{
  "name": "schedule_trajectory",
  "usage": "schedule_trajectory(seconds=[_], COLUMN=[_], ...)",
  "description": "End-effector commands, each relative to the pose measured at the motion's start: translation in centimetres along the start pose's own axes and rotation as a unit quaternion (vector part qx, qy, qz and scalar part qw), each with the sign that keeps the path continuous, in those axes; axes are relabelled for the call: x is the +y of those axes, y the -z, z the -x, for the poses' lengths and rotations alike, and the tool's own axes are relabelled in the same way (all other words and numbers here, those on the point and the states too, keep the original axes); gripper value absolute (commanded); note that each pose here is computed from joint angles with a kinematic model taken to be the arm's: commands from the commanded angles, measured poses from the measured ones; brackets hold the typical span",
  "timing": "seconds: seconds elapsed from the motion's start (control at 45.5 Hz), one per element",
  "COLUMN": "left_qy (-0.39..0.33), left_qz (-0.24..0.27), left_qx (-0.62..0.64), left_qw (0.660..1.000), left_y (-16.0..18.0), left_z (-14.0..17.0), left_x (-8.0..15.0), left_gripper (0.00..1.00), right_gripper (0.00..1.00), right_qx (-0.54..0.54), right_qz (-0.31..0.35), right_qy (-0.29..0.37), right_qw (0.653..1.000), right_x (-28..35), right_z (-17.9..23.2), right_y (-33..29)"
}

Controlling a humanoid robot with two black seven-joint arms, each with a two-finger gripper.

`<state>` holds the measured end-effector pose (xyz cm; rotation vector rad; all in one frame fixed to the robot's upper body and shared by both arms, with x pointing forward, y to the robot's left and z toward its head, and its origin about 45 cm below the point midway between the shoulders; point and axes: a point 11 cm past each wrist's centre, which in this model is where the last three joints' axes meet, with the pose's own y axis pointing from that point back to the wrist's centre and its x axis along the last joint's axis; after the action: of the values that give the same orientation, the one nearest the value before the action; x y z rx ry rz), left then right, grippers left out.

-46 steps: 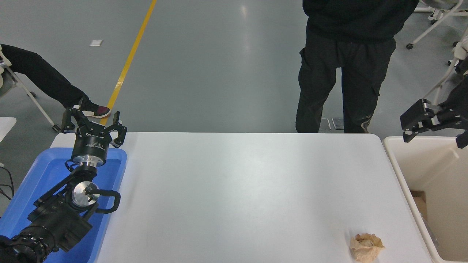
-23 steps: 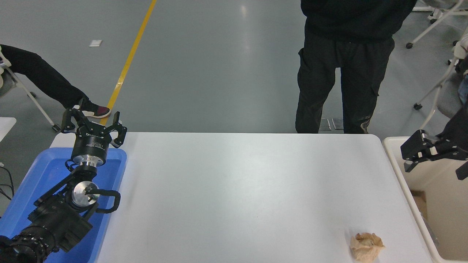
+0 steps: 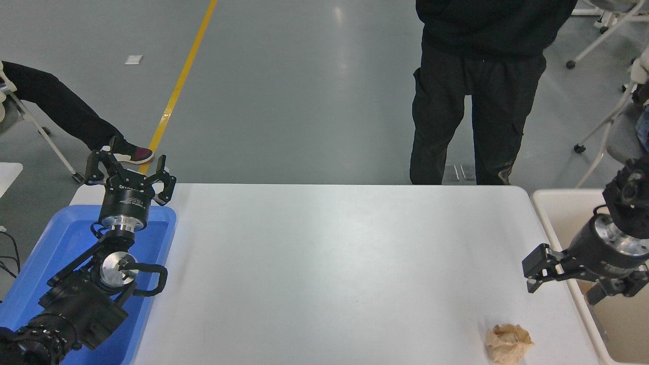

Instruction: Pick up paper ball place in dustbin

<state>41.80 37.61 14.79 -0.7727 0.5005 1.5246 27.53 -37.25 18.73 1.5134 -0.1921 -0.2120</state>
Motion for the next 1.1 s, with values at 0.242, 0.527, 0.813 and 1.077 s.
schedule_trajectory(seconds=[0.242, 0.527, 0.813, 1.077], left_qy=[-0.001, 0.0, -0.001, -0.001], left_qz=[0.001, 0.0, 0.001, 0.001], left_qx=[0.0, 0.0, 0.0, 0.0], left_qw=[1.0, 1.0, 1.0, 1.0], left_y=[0.0, 0.0, 0.0, 0.0], left_z=[0.0, 0.0, 0.0, 0.0], left_x=[0.0, 0.0, 0.0, 0.0], left_gripper=[0.99, 0.99, 0.99, 0.99], right_gripper=[1.0, 0.94, 0.92, 0.92], right_qx=[-0.002, -0.012, -0.011, -0.009], right_qz=[-0.014, -0.025, 0.003, 0.016], right_qy=[0.034, 0.032, 0.007, 0.016], right_qw=[0.999, 0.999, 1.0, 1.0], right_x=[-7.5, -8.9, -10.4, -11.8], right_z=[4.3, 4.1, 3.0, 3.9], right_y=[1.2, 2.1, 1.3, 1.2])
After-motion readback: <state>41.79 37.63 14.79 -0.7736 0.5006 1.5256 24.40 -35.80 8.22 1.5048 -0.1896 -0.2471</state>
